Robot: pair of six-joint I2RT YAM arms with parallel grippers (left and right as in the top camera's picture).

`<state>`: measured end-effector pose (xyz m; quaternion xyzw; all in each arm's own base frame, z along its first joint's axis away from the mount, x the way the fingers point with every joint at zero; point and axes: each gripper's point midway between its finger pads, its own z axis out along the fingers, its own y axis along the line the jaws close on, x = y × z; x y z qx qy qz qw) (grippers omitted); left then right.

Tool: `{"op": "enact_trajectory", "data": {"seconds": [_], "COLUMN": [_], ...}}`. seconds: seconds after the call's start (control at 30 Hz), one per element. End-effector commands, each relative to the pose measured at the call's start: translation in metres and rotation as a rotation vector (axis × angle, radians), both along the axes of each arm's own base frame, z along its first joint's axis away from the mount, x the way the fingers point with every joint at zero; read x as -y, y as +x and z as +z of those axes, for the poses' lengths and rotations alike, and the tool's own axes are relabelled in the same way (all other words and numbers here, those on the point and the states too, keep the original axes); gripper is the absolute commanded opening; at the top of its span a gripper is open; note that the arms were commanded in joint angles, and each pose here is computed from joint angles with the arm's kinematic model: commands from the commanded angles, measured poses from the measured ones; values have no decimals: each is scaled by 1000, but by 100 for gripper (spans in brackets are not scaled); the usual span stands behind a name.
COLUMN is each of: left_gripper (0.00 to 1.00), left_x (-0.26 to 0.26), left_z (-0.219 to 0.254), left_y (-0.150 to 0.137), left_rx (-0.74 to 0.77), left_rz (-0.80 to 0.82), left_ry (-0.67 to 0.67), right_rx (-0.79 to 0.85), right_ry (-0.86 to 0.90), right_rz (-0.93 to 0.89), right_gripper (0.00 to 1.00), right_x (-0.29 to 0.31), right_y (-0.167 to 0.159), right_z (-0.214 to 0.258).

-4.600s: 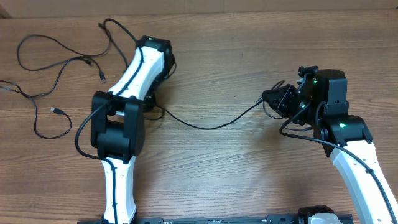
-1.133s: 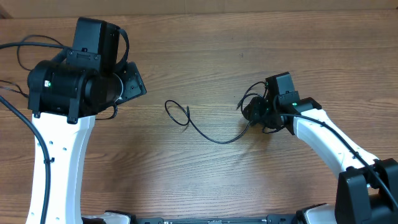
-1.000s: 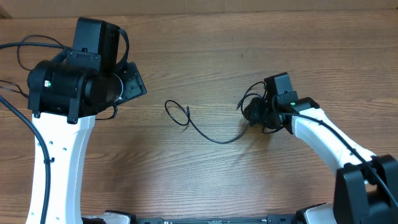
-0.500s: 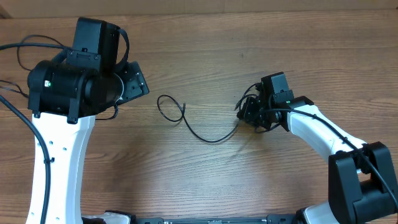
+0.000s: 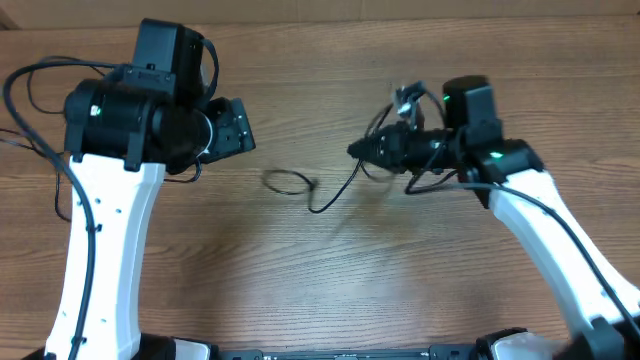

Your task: Untangle cables

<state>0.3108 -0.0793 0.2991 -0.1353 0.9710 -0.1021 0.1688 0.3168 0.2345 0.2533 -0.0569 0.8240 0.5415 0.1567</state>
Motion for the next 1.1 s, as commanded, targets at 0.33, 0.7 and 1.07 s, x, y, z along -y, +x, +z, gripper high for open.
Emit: {"op": "enact_trajectory", "data": {"seconds": [0.33, 0.7, 1.07], "left_gripper": [82, 84, 87], "left_x": [45, 91, 129], "left_z": [-15, 8, 25], "left_y": [12, 11, -1], "left_rx": [-51, 23, 99], "left_rz": [-211, -433, -648], "left_ry": [-161, -395, -494], "right_rx": [424, 522, 533], "right_ry": [207, 277, 316], "right_rz": [81, 210, 204], "right_gripper": [4, 4, 4], "right_x": [10, 8, 8], "right_y": [-75, -106, -107], "right_z": [155, 179, 195]}}
